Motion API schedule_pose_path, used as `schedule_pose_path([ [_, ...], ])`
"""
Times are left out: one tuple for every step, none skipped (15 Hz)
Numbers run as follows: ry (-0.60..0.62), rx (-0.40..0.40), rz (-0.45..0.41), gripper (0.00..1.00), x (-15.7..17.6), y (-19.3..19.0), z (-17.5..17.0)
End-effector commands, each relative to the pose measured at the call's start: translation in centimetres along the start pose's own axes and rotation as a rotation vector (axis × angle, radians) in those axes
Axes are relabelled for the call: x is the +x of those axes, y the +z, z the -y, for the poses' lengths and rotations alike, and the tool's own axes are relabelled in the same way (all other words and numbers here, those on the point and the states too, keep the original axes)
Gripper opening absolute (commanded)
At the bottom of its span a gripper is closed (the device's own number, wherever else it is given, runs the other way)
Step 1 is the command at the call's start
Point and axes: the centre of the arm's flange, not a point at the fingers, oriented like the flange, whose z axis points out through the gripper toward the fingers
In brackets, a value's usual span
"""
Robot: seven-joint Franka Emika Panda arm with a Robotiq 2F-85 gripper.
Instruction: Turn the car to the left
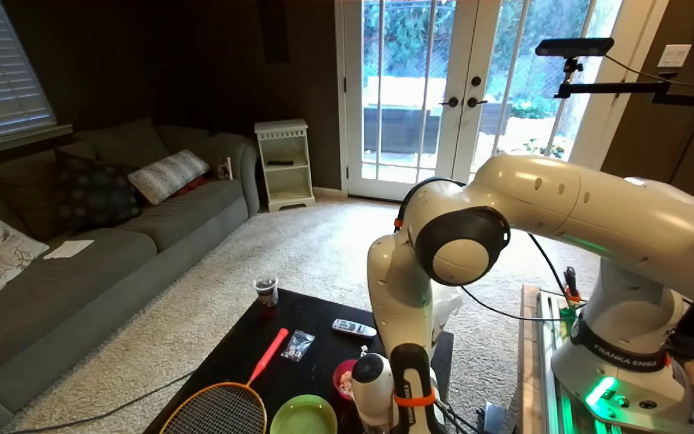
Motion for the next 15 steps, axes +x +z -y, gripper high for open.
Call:
schedule_pose_path([
  [0.106, 0.024, -0.016, 0.44, 0.4, -0.5, 1.0],
  [0.149, 0.033, -0.024, 0.44, 0.3, -0.9, 1.2],
  [0.192, 0.043, -0.026, 0.44, 0.3, -1.3, 1.5],
  [0.236, 0.05, -0.024, 0.44, 0.2, -1.6, 1.7],
  [0.276, 0.055, -0.026, 0.44, 0.1, -1.9, 1.8],
  [0.313, 0.064, -0.021, 0.44, 0.0, -2.2, 2.1],
  [0.355, 0.056, -0.023, 0.44, 0.0, -2.5, 2.2],
  [0.394, 0.053, -0.025, 0.44, 0.0, -2.7, 2.3],
  [0.435, 0.047, -0.024, 0.44, -0.1, -2.9, 2.4],
  [0.476, 0.04, -0.019, 0.44, -0.1, -3.1, 2.3],
  [0.514, 0.036, -0.017, 0.44, -0.2, -3.3, 2.3],
  [0.558, 0.027, -0.006, 0.44, -0.3, -3.4, 2.3],
  [0.592, 0.025, 0.003, 0.44, -0.5, -3.6, 2.3],
  [0.618, 0.028, 0.025, 0.44, -0.7, -3.6, 2.3],
  [0.627, 0.034, 0.034, 0.44, -0.9, -3.8, 2.3],
])
